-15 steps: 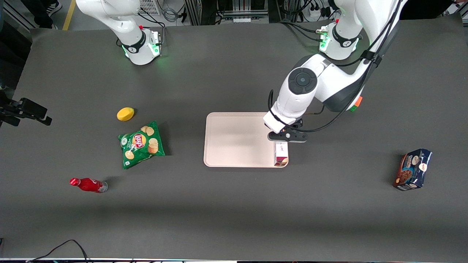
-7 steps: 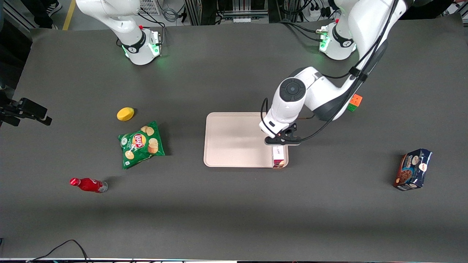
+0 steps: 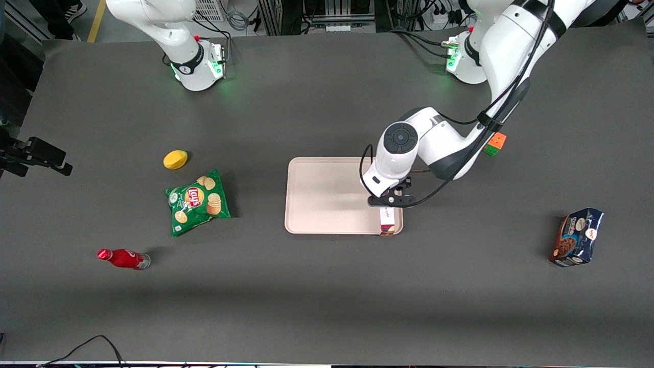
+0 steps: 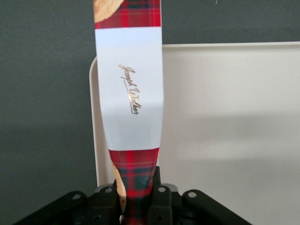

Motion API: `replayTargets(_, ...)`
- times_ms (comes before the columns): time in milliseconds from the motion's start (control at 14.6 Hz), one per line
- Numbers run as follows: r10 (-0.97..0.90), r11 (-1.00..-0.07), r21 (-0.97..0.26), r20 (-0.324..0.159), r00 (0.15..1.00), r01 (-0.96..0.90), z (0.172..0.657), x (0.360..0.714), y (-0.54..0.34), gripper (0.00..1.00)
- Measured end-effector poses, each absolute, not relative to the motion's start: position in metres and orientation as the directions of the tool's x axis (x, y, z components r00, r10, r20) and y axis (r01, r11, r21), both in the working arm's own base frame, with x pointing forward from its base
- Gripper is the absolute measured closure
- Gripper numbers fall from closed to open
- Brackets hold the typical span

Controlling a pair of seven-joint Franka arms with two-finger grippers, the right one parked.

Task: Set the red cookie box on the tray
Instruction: 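Lower the held box upright onto the tray's edge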

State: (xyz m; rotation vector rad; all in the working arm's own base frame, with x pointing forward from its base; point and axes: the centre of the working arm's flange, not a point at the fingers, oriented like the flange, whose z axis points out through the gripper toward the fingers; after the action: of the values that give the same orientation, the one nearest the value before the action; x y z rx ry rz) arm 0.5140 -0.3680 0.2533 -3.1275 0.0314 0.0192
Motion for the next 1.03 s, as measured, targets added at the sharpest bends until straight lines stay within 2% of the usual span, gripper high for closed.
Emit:
replayTargets(480,-0.008,-1.0,-0.02,-0.013,1.0,-0.008,0.239,0.492,-0.378,0.77)
replayTargets(1028,-0.074,-0.997,-0.028,0.031,0.997,-0.073,0.231,0.482,-0.381,0.76)
